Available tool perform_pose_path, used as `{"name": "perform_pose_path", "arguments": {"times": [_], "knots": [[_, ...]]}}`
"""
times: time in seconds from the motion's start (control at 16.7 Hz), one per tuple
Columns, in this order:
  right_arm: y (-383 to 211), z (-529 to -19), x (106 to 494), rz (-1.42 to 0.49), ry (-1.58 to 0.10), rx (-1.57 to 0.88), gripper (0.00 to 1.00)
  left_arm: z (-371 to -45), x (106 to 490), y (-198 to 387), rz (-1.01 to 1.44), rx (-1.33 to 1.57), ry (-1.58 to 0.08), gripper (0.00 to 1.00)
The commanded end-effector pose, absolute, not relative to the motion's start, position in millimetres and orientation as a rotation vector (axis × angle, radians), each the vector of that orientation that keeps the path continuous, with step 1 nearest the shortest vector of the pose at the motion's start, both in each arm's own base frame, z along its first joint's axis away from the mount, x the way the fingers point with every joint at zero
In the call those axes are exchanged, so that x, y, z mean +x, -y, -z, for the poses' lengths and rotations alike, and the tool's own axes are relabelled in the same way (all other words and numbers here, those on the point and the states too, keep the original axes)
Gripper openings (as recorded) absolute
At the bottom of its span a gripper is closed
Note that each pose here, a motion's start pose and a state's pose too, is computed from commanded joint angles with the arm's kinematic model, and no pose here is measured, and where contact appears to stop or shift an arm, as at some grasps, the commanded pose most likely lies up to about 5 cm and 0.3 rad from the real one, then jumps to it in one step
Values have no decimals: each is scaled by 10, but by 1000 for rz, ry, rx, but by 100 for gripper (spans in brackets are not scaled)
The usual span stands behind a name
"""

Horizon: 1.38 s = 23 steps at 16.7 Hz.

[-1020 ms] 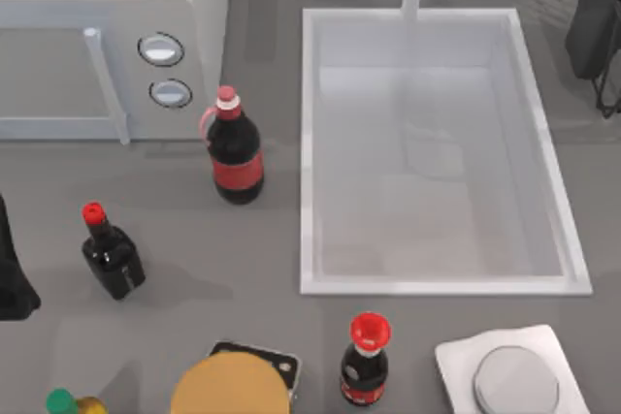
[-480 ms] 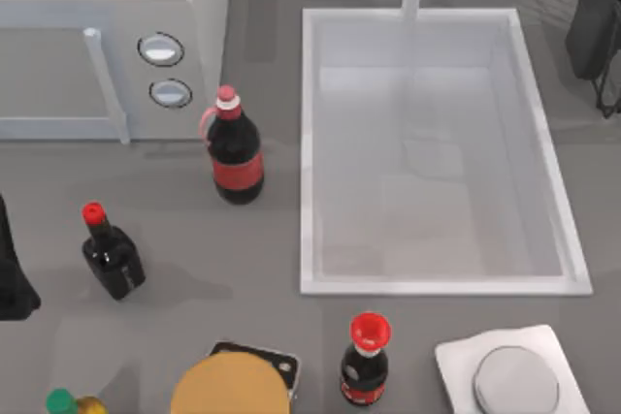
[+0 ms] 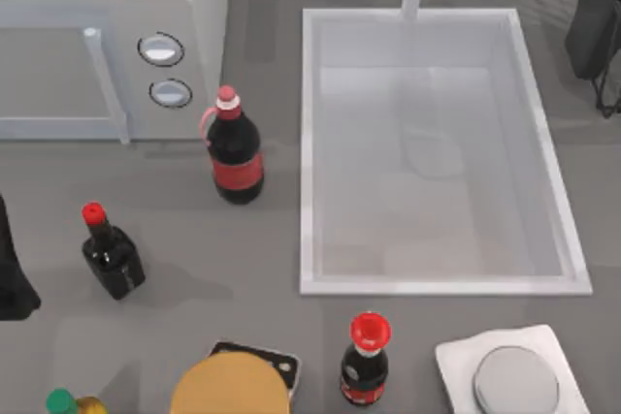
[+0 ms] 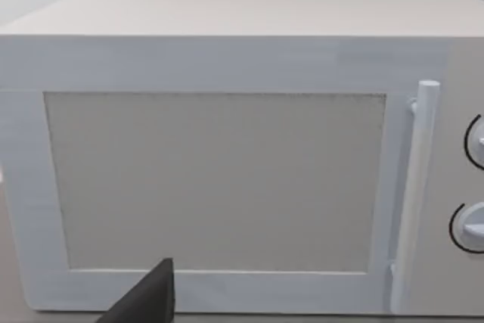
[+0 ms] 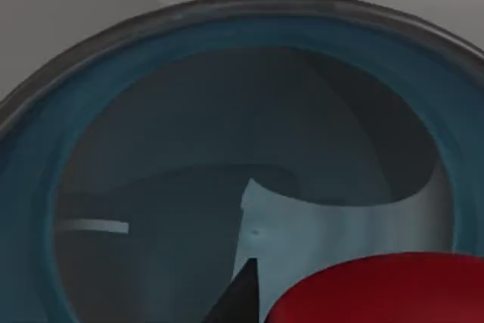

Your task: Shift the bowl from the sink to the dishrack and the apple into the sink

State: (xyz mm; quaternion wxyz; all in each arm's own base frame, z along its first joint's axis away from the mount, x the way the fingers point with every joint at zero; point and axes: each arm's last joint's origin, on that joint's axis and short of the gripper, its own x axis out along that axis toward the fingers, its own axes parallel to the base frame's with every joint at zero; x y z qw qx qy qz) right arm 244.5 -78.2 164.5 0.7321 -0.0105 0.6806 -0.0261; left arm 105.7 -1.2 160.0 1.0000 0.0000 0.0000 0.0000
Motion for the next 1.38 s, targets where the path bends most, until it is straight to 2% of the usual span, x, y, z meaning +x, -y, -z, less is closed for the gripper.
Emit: {"name": "perform_pose_path", "arguments": {"times": [0.18,0.36,0.84,1.08,1.38], "knots": [[770,-1932,2406,48,-1541,-13,0,-1600,1057,12,0,0,0,100],[757,-2222,2380,55,-1507,-21,0,-1600,1057,12,0,0,0,100],[702,-2204,2457,64,-1466,-60,0,-1600,1057,12,0,0,0,100],[495,-2099,2717,92,-1307,-181,0,-1600,1057,12,0,0,0,100],[-48,-1988,3087,120,-954,-316,0,-1600,1057,12,0,0,0,100]]}}
